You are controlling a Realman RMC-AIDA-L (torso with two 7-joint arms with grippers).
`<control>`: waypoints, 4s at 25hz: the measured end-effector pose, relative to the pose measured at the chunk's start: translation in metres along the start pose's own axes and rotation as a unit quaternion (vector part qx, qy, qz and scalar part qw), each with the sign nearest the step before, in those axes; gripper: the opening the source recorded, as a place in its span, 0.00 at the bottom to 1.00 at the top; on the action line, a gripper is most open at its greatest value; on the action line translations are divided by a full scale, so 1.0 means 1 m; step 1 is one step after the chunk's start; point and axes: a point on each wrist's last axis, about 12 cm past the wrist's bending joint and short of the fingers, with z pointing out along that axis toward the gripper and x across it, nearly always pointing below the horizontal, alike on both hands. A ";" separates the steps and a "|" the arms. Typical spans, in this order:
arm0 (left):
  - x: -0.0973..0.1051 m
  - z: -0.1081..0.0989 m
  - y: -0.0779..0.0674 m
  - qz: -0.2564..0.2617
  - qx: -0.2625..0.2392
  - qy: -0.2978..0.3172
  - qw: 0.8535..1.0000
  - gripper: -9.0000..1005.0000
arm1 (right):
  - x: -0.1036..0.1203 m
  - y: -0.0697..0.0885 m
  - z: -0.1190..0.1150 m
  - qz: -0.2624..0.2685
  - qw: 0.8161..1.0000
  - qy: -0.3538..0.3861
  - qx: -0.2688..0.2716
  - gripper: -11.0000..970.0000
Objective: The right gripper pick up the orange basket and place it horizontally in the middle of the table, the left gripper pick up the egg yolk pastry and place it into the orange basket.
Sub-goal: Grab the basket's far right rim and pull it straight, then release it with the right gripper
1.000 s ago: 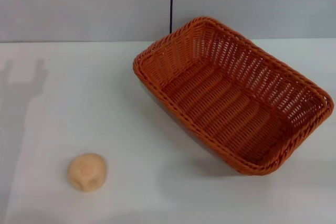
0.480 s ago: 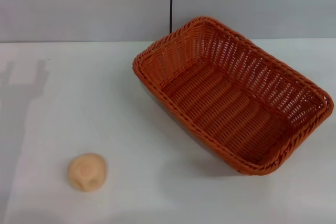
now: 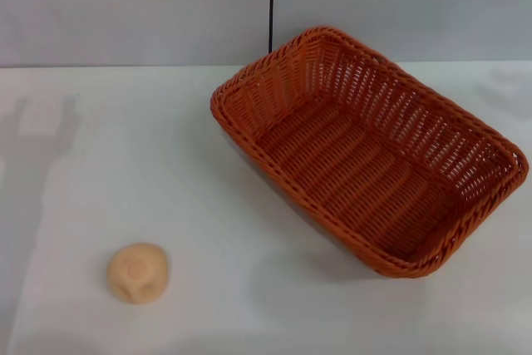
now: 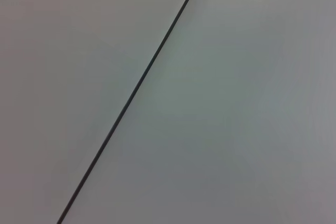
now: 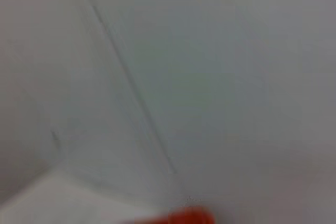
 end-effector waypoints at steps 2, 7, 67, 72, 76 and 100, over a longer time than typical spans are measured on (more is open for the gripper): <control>0.000 -0.001 0.000 0.000 0.000 0.002 1.000 0.84 | -0.011 0.001 0.017 -0.018 0.998 0.060 0.003 0.66; 0.000 -0.005 0.001 0.001 -0.002 0.005 1.000 0.84 | -0.020 0.006 0.038 -0.031 0.994 0.105 0.005 0.68; 0.002 -0.014 0.000 -0.002 -0.005 0.020 1.000 0.84 | 0.029 0.016 0.125 -0.030 0.977 0.211 0.014 0.20; 0.002 -0.014 0.001 -0.001 -0.006 0.020 1.000 0.84 | 0.022 0.020 0.108 -0.022 0.987 0.160 -0.007 0.20; 0.002 -0.013 0.001 -0.001 -0.007 0.019 1.000 0.84 | 0.017 0.020 0.097 -0.014 0.992 0.124 -0.023 0.19; 0.004 -0.006 -0.001 -0.002 0.003 0.019 1.000 0.84 | -0.046 0.063 0.053 -0.239 0.946 0.122 -0.180 0.18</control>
